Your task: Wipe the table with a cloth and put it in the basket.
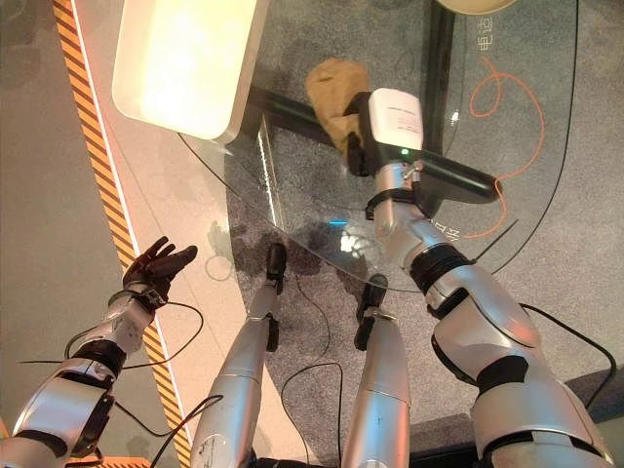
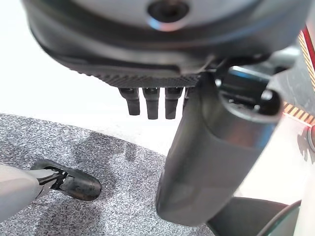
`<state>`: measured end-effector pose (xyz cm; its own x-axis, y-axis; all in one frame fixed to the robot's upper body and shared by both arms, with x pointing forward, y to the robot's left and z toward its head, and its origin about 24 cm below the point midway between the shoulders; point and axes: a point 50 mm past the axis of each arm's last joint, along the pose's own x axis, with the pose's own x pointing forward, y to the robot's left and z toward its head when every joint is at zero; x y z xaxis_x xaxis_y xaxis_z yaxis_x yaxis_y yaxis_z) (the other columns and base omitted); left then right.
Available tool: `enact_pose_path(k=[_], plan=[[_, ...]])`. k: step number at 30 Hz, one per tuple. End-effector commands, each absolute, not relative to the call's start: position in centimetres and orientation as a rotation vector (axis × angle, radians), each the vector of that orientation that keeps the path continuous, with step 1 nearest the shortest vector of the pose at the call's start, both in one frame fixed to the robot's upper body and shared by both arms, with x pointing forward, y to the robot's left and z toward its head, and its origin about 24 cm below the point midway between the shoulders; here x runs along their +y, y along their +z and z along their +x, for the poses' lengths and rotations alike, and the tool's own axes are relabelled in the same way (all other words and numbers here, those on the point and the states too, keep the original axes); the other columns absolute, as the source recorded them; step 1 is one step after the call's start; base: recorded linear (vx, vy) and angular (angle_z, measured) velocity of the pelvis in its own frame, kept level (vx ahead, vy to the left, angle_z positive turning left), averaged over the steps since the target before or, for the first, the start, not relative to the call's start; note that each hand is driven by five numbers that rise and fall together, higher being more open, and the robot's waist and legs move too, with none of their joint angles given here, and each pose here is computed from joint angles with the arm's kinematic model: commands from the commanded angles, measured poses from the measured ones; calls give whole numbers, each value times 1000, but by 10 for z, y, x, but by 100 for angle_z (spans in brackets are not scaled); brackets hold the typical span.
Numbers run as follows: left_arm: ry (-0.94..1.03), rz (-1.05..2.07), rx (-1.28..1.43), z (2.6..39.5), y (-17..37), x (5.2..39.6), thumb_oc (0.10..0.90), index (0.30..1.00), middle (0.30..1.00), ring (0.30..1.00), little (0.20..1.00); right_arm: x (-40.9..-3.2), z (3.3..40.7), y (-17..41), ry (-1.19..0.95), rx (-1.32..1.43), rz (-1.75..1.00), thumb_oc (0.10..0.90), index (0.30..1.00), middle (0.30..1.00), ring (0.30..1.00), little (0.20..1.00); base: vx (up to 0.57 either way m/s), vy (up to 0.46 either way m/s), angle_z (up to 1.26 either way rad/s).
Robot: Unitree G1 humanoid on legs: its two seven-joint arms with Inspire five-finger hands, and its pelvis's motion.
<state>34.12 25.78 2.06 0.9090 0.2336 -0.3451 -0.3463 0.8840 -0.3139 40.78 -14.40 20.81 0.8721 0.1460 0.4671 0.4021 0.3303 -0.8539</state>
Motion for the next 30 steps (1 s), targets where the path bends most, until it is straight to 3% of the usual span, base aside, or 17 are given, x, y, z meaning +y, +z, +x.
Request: enact_pose_path(k=[1, 13, 30], plan=[[386, -336, 265, 336, 23, 277, 800, 900, 900, 900, 900, -93, 398, 233, 5, -749, -1208, 100, 300, 300, 300, 200, 0, 0, 0], [381, -343, 255, 335, 24, 277, 800, 900, 900, 900, 900, -59, 378, 198, 349, -720, -1164, 100, 300, 300, 300, 200, 0, 0, 0], [409, -366, 193, 339, 35, 283, 800, 900, 900, 900, 900, -44, 362, 187, 454, -744, -1116, 100, 300, 300, 300, 200, 0, 0, 0]])
